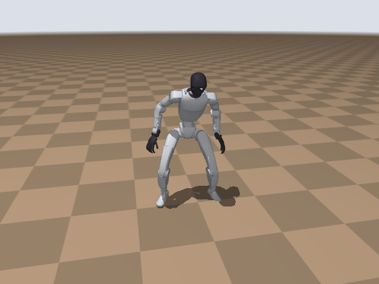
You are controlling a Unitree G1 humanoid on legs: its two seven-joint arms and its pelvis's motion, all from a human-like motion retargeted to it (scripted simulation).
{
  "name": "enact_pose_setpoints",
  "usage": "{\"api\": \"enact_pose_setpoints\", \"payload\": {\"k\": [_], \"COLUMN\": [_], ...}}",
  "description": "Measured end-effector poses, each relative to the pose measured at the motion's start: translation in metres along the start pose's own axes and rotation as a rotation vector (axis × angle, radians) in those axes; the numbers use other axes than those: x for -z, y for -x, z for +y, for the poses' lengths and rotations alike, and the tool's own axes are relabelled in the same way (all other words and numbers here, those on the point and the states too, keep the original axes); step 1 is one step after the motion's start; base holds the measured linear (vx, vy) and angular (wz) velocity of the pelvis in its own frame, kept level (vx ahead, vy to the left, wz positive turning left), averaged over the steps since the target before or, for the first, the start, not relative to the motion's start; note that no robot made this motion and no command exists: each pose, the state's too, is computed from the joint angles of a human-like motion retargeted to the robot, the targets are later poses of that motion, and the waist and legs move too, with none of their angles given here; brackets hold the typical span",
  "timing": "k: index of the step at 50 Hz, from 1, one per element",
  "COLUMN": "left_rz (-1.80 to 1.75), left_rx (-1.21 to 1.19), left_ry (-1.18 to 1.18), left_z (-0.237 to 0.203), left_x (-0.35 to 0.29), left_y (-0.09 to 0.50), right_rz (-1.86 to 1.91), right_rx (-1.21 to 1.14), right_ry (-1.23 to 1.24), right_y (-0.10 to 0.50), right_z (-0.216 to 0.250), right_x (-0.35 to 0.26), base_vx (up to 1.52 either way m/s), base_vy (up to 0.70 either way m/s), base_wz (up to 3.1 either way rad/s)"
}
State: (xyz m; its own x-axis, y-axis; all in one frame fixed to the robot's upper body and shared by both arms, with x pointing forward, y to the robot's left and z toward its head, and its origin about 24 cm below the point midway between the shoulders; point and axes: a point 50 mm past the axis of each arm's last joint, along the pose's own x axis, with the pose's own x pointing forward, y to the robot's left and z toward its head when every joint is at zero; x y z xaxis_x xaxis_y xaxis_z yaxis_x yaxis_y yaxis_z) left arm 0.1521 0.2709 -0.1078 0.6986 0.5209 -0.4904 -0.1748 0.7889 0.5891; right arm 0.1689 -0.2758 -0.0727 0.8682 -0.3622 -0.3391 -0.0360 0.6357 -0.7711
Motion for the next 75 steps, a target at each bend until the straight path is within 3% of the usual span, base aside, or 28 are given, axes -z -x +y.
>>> {"api": "enact_pose_setpoints", "payload": {"k": [4, 7, 14, 20, 26, 30, 35, 40, 46, 50, 55, 65, 75], "left_rz": [-0.001, 0.095, 0.370, 0.200, 0.043, -0.100, -0.151, -0.070, -0.019, -0.063, -0.075, -0.037, 0.131], "left_rx": [-0.053, -0.031, 0.119, 0.252, 0.176, 0.096, -0.083, -0.171, -0.024, 0.072, 0.113, -0.100, -0.026], "left_ry": [0.211, 0.242, 0.059, -0.163, -0.277, -0.356, -0.116, -0.038, -0.375, -0.563, -0.407, 0.013, -0.267], "left_z": [-0.012, -0.021, -0.018, -0.014, -0.008, 0.007, 0.018, 0.027, 0.017, 0.005, -0.001, 0.012, 0.012], "left_x": [-0.022, -0.008, 0.057, 0.035, 0.001, -0.044, -0.090, -0.063, -0.021, -0.021, -0.038, -0.064, 0.023], "left_y": [-0.002, 0.001, 0.018, 0.005, -0.013, -0.034, -0.047, -0.040, -0.029, -0.027, -0.031, -0.039, -0.006], "right_rz": [0.051, 0.058, -0.012, 0.111, 0.265, 0.255, 0.271, 0.162, 0.035, 0.091, 0.245, 0.313, 0.123], "right_rx": [0.034, 0.050, 0.048, -0.039, -0.107, -0.151, -0.138, -0.072, -0.024, -0.069, -0.195, -0.080, -0.007], "right_ry": [0.072, 0.057, -0.105, -0.133, -0.219, -0.148, -0.035, 0.006, 0.082, 0.063, 0.004, 0.000, 0.224], "right_y": [-0.007, -0.017, -0.039, -0.024, 0.001, 0.012, 0.009, -0.014, -0.028, -0.019, 0.006, 0.007, -0.041], "right_z": [-0.018, -0.023, -0.003, 0.011, 0.026, 0.036, 0.032, 0.025, 0.015, 0.016, 0.026, 0.012, -0.001], "right_x": [0.012, 0.004, -0.041, -0.015, 0.022, 0.029, 0.034, 0.004, -0.021, -0.005, 0.034, 0.049, -0.005], "base_vx": [0.09, 0.10, 0.08, 0.04, 0.06, 0.11, 0.05, 0.05, 0.00, 0.00, 0.01, 0.09, 0.04], "base_vy": [-0.49, -0.64, -0.60, -0.43, -0.43, -0.52, -0.69, -0.72, -0.57, -0.41, -0.41, -0.53, -0.60], "base_wz": [0.26, -0.17, -0.45, 0.41, -0.10, 0.44, 0.41, -0.24, -0.04, 0.31, -0.60, 0.01, -0.40]}}
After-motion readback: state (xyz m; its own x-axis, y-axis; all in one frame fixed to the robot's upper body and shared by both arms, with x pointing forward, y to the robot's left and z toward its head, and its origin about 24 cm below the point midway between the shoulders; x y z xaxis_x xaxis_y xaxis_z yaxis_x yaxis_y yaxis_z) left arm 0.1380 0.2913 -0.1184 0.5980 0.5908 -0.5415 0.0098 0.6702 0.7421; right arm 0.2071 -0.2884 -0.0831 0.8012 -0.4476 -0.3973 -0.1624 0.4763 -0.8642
